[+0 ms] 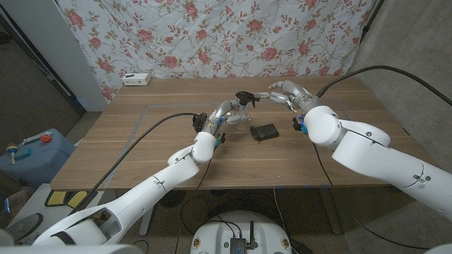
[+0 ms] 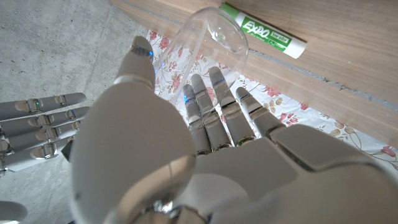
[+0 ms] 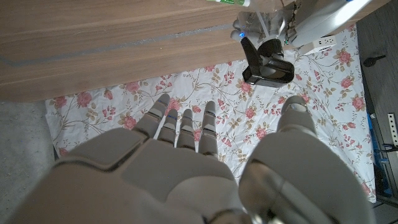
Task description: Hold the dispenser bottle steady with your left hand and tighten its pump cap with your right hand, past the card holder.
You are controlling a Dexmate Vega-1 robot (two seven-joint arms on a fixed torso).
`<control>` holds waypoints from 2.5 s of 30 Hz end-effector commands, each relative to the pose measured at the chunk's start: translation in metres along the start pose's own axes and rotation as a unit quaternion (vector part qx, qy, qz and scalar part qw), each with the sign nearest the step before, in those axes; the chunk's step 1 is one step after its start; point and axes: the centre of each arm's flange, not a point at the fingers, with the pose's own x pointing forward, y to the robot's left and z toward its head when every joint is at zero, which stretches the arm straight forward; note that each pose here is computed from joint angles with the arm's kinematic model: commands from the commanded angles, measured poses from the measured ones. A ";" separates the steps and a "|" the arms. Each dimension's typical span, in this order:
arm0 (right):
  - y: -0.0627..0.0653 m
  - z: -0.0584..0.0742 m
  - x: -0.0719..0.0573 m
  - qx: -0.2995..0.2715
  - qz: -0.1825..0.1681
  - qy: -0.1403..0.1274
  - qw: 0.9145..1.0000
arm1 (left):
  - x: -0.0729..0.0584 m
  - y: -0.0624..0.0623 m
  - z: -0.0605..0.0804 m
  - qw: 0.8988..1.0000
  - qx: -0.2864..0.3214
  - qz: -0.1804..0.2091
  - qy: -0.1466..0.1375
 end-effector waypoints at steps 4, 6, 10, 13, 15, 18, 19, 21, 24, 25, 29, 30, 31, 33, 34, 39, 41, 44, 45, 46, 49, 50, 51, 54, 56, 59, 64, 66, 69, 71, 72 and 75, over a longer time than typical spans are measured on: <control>0.009 0.013 0.010 -0.025 0.001 0.002 1.000 | 0.007 -0.002 -0.008 0.999 0.029 0.007 0.017; 0.010 0.014 0.012 -0.032 0.000 0.009 0.999 | 0.008 -0.003 -0.008 0.999 0.031 0.005 0.014; 0.013 0.017 0.015 -0.044 -0.004 0.018 0.999 | 0.011 -0.004 -0.009 0.999 0.035 0.003 0.015; 0.015 0.019 0.017 -0.053 -0.001 0.022 0.998 | 0.014 -0.005 -0.009 0.999 0.038 0.001 0.015; 0.016 0.020 0.019 -0.058 0.000 0.023 0.998 | 0.015 -0.006 -0.009 0.999 0.039 0.000 0.017; 0.016 0.022 0.021 -0.063 0.003 0.024 0.998 | 0.017 -0.007 -0.009 0.999 0.039 0.000 0.014; 0.016 0.023 0.022 -0.065 0.004 0.023 0.998 | 0.018 -0.007 -0.009 0.999 0.039 -0.001 0.014; 0.017 0.026 0.023 -0.071 0.004 0.024 0.997 | 0.019 -0.008 -0.008 0.999 0.040 0.000 0.012; 0.018 0.027 0.025 -0.074 0.004 0.025 0.997 | 0.019 -0.008 -0.008 0.999 0.041 0.000 0.012; 0.018 0.028 0.025 -0.076 0.004 0.026 0.997 | 0.019 -0.008 -0.008 0.999 0.042 0.001 0.013; 0.020 0.030 0.027 -0.080 0.005 0.026 0.996 | 0.019 -0.009 -0.008 0.999 0.044 0.000 0.012; 0.020 0.031 0.027 -0.081 0.004 0.025 0.996 | 0.019 -0.010 -0.008 0.999 0.044 -0.001 0.010; 0.021 0.032 0.028 -0.083 0.003 0.024 0.996 | 0.019 -0.010 -0.007 0.999 0.044 0.001 0.013; 0.022 0.033 0.029 -0.087 0.000 0.024 0.996 | 0.018 -0.011 -0.007 0.999 0.045 0.001 0.015; 0.023 0.034 0.029 -0.091 0.000 0.024 0.996 | 0.018 -0.011 -0.007 0.999 0.045 -0.001 0.011; 0.026 0.038 0.032 -0.102 -0.006 0.027 0.994 | 0.018 -0.012 -0.007 0.999 0.043 0.001 0.015; 0.027 0.039 0.033 -0.107 -0.007 0.030 0.994 | 0.018 -0.013 -0.006 0.999 0.043 0.000 0.011; 0.029 0.040 0.034 -0.111 -0.009 0.031 0.993 | 0.017 -0.014 -0.006 0.999 0.043 -0.002 0.010; 0.029 0.041 0.034 -0.114 -0.009 0.031 0.993 | 0.017 -0.014 -0.006 0.999 0.042 -0.002 0.010; 0.030 0.042 0.035 -0.116 -0.011 0.032 0.993 | 0.017 -0.014 -0.006 0.999 0.042 -0.002 0.011; 0.031 0.043 0.036 -0.122 -0.009 0.036 0.992 | 0.017 -0.015 -0.006 0.999 0.042 -0.001 0.015; 0.031 0.044 0.036 -0.124 -0.008 0.037 0.992 | 0.016 -0.015 -0.006 0.999 0.041 -0.001 0.016; 0.031 0.044 0.036 -0.127 -0.009 0.039 0.991 | 0.016 -0.015 -0.006 0.999 0.041 -0.002 0.014; 0.033 0.046 0.036 -0.139 -0.010 0.046 0.989 | 0.016 -0.016 -0.005 0.999 0.040 -0.002 0.012; 0.033 0.047 0.036 -0.144 -0.010 0.044 0.989 | 0.016 -0.016 -0.005 0.999 0.039 -0.002 0.013; 0.035 0.047 0.036 -0.150 -0.012 0.042 0.988 | 0.015 -0.017 -0.005 0.999 0.039 -0.003 0.011; 0.037 0.047 0.037 -0.155 -0.015 0.047 0.987 | 0.014 -0.018 -0.004 0.999 0.038 -0.003 0.011; 0.038 0.047 0.038 -0.161 -0.014 0.051 0.986 | 0.014 -0.018 -0.004 0.999 0.037 -0.003 0.011; 0.038 0.047 0.040 -0.169 -0.015 0.059 0.984 | 0.014 -0.018 -0.004 0.999 0.036 -0.004 0.011; 0.038 0.047 0.040 -0.173 -0.016 0.066 0.983 | 0.014 -0.018 -0.004 0.999 0.037 -0.004 0.011; 0.039 0.046 0.041 -0.176 -0.016 0.069 0.982 | 0.014 -0.018 -0.004 0.999 0.036 -0.004 0.011; 0.040 0.046 0.041 -0.183 -0.018 0.078 0.980 | 0.014 -0.018 -0.004 0.999 0.036 -0.004 0.012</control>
